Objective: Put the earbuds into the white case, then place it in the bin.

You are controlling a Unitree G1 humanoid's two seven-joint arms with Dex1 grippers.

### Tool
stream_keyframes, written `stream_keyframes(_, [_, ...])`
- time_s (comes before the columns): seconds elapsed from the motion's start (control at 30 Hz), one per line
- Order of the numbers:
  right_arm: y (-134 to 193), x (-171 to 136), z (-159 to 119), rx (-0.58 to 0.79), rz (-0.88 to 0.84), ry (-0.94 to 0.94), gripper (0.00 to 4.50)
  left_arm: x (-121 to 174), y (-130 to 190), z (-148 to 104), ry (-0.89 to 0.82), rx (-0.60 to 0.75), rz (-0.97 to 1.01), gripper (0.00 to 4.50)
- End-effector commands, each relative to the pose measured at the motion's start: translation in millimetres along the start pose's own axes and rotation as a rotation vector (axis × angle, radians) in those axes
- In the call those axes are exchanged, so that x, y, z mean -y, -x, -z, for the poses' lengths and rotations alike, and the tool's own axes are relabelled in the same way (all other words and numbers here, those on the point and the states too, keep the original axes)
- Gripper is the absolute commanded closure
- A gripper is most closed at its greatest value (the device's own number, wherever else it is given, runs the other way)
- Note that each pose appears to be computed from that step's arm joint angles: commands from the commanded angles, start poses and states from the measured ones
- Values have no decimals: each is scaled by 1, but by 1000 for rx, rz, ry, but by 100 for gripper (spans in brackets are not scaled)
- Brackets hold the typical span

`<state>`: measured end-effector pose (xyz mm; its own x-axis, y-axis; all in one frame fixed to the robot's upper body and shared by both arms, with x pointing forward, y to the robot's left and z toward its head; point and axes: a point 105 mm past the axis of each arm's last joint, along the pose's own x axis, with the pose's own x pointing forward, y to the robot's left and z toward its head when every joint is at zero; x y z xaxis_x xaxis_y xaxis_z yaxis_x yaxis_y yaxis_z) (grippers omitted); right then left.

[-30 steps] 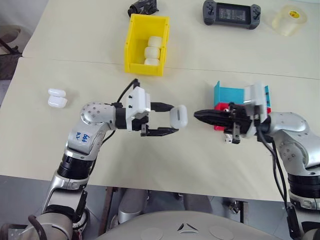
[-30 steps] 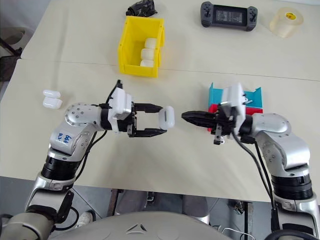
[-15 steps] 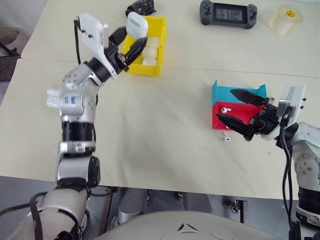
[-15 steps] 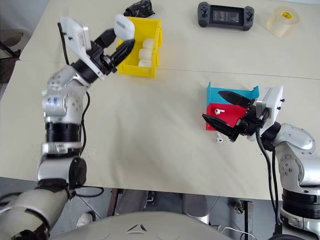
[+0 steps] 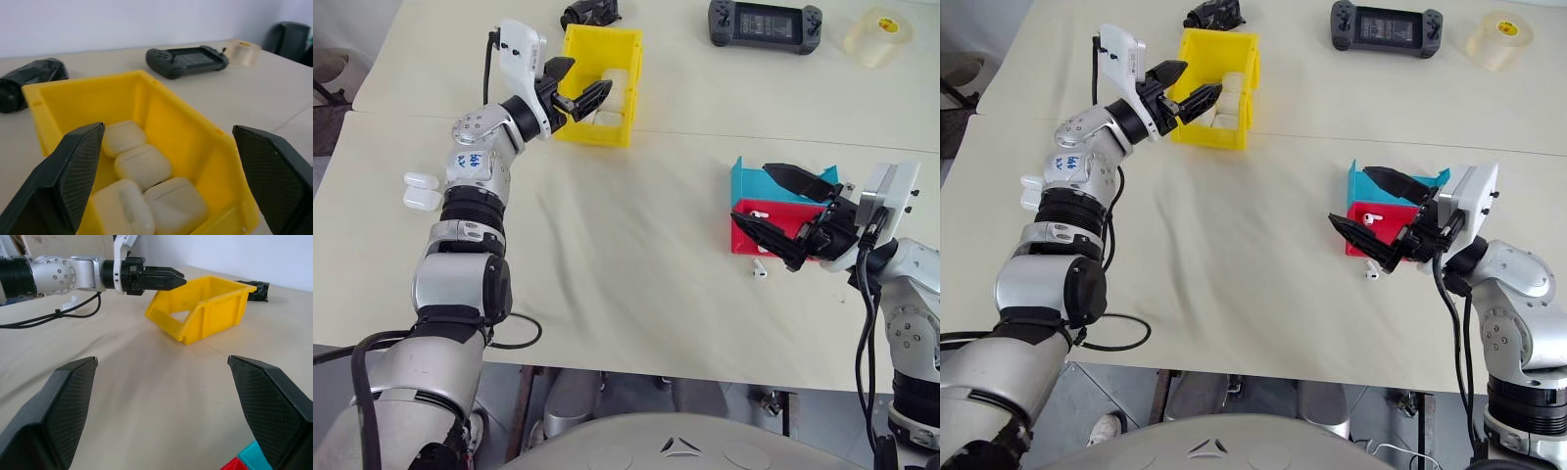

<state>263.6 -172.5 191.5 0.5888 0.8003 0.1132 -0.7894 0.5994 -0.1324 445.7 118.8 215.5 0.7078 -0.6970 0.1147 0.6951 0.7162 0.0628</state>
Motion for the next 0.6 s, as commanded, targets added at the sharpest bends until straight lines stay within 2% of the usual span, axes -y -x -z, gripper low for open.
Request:
stream_keyframes(0.03, [1, -4, -9, 30, -11, 27, 0, 17, 11, -19, -88, 65, 124, 4])
stream_keyframes(0.17, [4, 3, -4, 11, -16, 29, 0, 51, 60, -5, -146, 25, 334, 4])
stream_keyframes(0.3, [9, 13, 2, -37, -40, 57, 0, 73, 112, 3, -144, -4, 419, 4])
stream_keyframes(0.43, [13, 20, 6, -62, -56, 80, 0, 80, 139, 6, -142, -25, 382, 4])
stream_keyframes(0.6, [20, 24, 12, -102, -64, 117, 0, 80, 161, 11, -271, -36, 316, 4])
